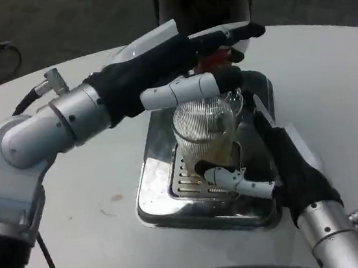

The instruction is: Grasp the cup under the faucet to collect the drink, then remove the cup.

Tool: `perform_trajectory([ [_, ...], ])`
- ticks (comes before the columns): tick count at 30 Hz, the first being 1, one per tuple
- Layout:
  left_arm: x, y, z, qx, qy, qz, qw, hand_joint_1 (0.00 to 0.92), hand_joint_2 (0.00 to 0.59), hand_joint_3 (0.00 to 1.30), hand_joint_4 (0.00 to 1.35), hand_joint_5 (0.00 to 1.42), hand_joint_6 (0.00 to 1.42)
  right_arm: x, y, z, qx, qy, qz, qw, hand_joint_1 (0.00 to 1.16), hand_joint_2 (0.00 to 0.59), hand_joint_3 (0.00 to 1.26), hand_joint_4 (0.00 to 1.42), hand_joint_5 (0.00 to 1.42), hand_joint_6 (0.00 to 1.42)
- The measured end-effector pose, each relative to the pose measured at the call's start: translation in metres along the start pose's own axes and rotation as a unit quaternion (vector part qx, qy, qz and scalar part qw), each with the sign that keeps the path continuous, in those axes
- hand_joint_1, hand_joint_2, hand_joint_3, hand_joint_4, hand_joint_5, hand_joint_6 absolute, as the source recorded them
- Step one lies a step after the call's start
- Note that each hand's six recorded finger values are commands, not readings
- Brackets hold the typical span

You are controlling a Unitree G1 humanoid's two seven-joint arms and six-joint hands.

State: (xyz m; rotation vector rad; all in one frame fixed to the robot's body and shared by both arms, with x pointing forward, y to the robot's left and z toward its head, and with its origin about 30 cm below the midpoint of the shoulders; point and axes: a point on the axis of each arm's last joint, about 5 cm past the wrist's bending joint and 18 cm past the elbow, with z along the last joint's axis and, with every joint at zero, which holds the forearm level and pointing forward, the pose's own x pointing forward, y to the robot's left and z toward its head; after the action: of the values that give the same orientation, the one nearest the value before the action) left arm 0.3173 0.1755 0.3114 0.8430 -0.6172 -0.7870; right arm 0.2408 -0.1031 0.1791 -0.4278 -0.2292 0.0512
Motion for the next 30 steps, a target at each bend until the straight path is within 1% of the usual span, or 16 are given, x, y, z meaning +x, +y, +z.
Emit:
perform_trajectory([
  [5, 0.001, 0.002, 0.0005, 0.005, -0.002, -0.004, 1.0, 0.0, 0.0, 0.12, 0.05, 0.16, 0.11, 0.005, 0.0026, -0.0012, 0.004, 0.001, 0.007, 1.0, 0.8, 0.197, 0.0, 0.0, 0.0, 0.02],
  [11, 0.003, 0.003, 0.0011, 0.02, -0.001, -0.009, 0.9998, 0.0, 0.0, 0.13, 0.05, 0.16, 0.11, 0.007, 0.0026, -0.0033, 0.007, 0.005, 0.002, 1.0, 0.8, 0.197, 0.0, 0.0, 0.0, 0.02],
  [14, 0.005, 0.005, 0.0024, 0.027, -0.001, -0.012, 0.9996, 0.0, 0.0, 0.13, 0.05, 0.16, 0.11, 0.008, 0.0025, -0.004, 0.01, 0.002, -0.001, 1.0, 0.8, 0.197, 0.0, 0.0, 0.0, 0.02],
  [19, 0.007, 0.005, 0.0034, 0.032, -0.003, -0.016, 0.9993, 0.0, 0.0, 0.13, 0.05, 0.16, 0.11, 0.01, 0.0031, -0.0043, 0.015, 0.0, 0.001, 0.9999, 0.8, 0.197, 0.0, 0.0, 0.0, 0.03],
  [24, 0.009, 0.005, 0.0045, 0.036, -0.004, -0.021, 0.9991, 0.0, 0.0, 0.13, 0.05, 0.16, 0.11, 0.015, 0.0031, -0.0004, 0.016, -0.011, 0.001, 0.9998, 0.8, 0.197, 0.0, 0.0, 0.0, 0.03],
  [27, 0.01, 0.005, 0.0055, 0.041, -0.005, -0.025, 0.9988, 0.0, 0.0, 0.13, 0.05, 0.16, 0.11, 0.015, 0.0035, -0.0005, 0.017, -0.012, 0.002, 0.9998, 0.8, 0.197, 0.0, 0.0, 0.0, 0.03],
  [30, 0.01, 0.006, 0.0056, 0.045, -0.005, -0.028, 0.9986, 0.0, 0.0, 0.13, 0.05, 0.16, 0.11, 0.015, 0.0041, -0.0019, 0.019, -0.009, 0.004, 0.9998, 0.8, 0.2, 0.0, 0.0, 0.0, 0.03],
])
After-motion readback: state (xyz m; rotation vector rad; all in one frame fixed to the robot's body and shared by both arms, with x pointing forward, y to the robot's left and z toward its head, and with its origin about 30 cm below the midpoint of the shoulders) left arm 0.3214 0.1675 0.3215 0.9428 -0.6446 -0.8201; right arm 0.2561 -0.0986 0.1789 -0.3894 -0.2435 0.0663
